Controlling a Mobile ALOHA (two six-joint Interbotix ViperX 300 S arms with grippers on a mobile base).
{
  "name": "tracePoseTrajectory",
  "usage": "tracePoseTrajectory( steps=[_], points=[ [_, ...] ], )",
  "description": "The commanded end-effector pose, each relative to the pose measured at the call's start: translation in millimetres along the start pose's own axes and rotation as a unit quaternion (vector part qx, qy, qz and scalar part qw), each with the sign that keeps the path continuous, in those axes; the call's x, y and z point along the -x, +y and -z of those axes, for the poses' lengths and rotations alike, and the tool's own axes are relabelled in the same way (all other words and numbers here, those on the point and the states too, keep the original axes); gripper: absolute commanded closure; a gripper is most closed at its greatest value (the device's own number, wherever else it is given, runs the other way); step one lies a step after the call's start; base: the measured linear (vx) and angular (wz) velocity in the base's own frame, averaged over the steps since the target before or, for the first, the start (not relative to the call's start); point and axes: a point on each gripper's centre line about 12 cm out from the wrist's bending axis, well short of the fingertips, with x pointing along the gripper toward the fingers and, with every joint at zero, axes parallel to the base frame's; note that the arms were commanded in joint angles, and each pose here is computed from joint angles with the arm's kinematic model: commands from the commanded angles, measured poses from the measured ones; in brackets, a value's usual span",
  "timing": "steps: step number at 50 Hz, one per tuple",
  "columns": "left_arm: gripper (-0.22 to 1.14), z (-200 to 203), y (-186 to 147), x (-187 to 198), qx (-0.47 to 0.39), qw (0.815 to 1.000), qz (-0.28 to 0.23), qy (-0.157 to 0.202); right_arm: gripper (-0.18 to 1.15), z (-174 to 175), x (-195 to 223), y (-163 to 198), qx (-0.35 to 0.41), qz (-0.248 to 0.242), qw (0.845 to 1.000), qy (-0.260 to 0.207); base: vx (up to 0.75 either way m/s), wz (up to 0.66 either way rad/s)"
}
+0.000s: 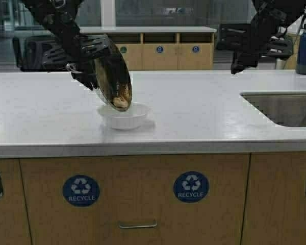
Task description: Add oil to the pan and cook the shrimp and serve it
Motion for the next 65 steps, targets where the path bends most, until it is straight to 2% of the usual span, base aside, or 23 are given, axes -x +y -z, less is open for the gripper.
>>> tracePoseTrajectory(
  steps=[1,12,26,40,48,56,61,65],
  points=[
    [0.89,-45.5,-19.4,25.2,-0.036,0.997,0.016,-0.062,0.90,-8.3,2.7,1.2,-0.002,-0.001,1.000,-0.016,0.00,0.00],
    [0.89,-50.3,-32.6,25.4,-0.115,0.992,0.004,-0.060,0.90,-8.0,2.8,1.4,-0.003,0.000,1.000,-0.017,0.00,0.00],
    [0.89,-56.8,-33.3,25.7,-0.183,0.981,-0.029,-0.056,0.90,-9.3,2.8,1.3,-0.003,0.001,1.000,-0.021,0.00,0.00],
    [0.89,-59.7,-33.3,26.8,-0.186,0.980,-0.039,-0.056,0.90,-10.1,2.7,0.9,-0.015,0.001,1.000,-0.022,0.00,0.00],
    [0.89,-72.5,-39.8,36.0,-0.164,0.983,-0.028,-0.077,0.90,-8.9,2.8,0.6,-0.015,0.001,1.000,-0.020,0.00,0.00],
    [0.89,-71.4,-38.7,37.9,-0.117,0.990,-0.017,-0.078,0.90,-8.7,2.8,0.6,-0.015,0.001,1.000,-0.020,0.00,0.00],
    [0.89,-66.6,-28.6,35.9,-0.052,0.995,0.002,-0.080,0.90,-8.6,2.8,1.2,-0.015,0.000,1.000,-0.020,0.00,0.00],
    [0.89,-63.2,-14.7,35.5,0.036,0.995,0.029,-0.092,0.90,-8.4,2.8,1.2,-0.016,0.000,1.000,-0.019,0.00,0.00]
  ],
)
